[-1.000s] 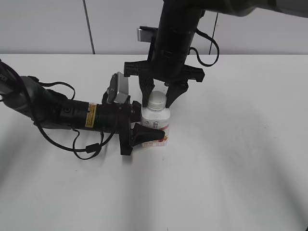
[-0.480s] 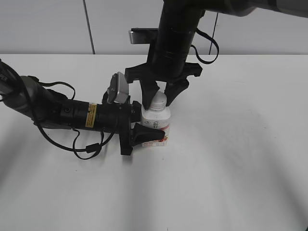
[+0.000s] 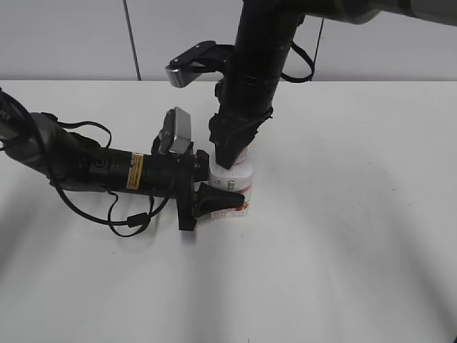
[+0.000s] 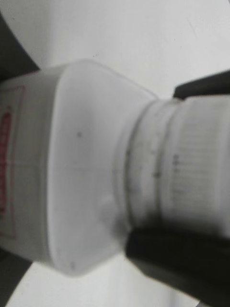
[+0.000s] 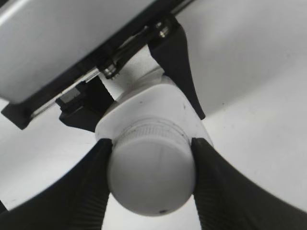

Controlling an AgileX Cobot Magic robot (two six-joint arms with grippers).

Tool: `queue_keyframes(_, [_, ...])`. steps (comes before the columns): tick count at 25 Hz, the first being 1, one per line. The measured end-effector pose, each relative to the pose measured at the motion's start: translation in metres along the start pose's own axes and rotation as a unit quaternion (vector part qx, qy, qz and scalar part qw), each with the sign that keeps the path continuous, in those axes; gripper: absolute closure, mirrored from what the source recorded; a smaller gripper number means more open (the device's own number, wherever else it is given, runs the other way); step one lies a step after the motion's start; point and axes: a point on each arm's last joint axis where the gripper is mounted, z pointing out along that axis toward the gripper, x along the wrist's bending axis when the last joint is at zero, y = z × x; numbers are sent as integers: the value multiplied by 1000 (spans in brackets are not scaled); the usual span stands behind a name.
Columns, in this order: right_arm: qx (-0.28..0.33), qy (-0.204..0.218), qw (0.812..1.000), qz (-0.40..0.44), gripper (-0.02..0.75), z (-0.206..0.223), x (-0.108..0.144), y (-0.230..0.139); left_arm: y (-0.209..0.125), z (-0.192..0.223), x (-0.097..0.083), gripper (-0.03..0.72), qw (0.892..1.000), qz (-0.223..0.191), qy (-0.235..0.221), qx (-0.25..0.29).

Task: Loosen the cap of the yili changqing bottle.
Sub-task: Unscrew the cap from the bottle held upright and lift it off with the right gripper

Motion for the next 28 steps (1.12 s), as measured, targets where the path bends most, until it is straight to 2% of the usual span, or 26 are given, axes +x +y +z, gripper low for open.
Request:
queue_keyframes(5, [0, -1, 994, -111, 342, 0, 0, 0, 0, 0, 0, 315, 1000, 1, -1, 1])
queue_keyframes(11, [0, -2, 977, -215, 346, 0, 0, 0, 0, 0, 0, 315, 1000, 2, -2, 2])
queue_keyframes(28, [6, -12, 970, -243, 346, -3, -1, -1, 1, 0, 0, 316, 1000, 4, -3, 3])
